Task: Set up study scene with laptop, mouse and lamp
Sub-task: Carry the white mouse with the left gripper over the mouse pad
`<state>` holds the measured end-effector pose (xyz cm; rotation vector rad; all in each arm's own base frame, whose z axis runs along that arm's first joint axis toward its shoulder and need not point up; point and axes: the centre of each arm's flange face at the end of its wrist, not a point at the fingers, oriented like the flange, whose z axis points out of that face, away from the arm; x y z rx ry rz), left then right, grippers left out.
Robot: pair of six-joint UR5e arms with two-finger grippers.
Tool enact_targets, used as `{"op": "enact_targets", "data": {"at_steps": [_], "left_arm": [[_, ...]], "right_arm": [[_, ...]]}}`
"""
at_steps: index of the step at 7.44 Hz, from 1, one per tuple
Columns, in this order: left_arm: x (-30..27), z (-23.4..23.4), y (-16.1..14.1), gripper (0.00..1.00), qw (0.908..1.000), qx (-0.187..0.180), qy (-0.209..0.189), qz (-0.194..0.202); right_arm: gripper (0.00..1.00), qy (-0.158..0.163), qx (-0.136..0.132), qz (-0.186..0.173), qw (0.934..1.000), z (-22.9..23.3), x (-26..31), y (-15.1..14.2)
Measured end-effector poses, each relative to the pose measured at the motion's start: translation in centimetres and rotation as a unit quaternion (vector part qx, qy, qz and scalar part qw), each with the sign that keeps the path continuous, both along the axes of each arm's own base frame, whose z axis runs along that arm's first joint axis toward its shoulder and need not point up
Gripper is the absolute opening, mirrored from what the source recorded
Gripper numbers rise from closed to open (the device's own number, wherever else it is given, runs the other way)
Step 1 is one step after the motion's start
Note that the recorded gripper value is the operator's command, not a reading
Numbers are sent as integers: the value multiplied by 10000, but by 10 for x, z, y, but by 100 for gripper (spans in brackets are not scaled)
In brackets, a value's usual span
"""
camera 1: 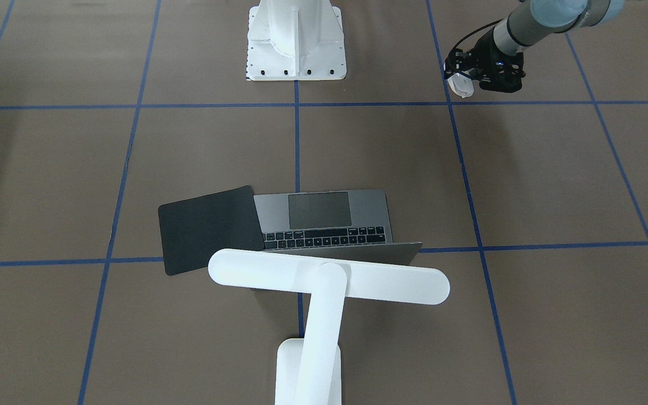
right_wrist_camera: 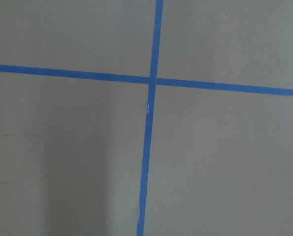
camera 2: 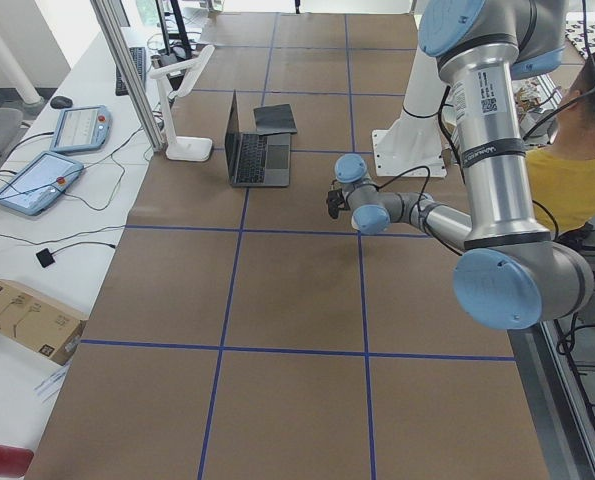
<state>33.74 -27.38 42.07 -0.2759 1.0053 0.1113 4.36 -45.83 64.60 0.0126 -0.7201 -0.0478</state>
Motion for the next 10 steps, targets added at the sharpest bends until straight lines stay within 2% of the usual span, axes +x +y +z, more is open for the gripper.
{"op": "enact_targets", "data": {"at_steps": [3, 5, 8, 10], "left_arm": [[49, -117, -67, 24, 9994, 25, -7, -341], [79, -202, -97, 24, 9989, -7, -106, -457], [144, -285, -148, 24, 9977, 50, -193, -641], [201, -340, -193, 24, 9960, -30, -397, -795]], "right_arm": [[100, 1, -35, 16, 10000, 2, 0, 0], [100, 1, -73, 17, 10000, 6, 0, 0], [100, -1, -146, 21, 9999, 13, 0, 0], [100, -4, -176, 23, 9998, 16, 0, -1]]}}
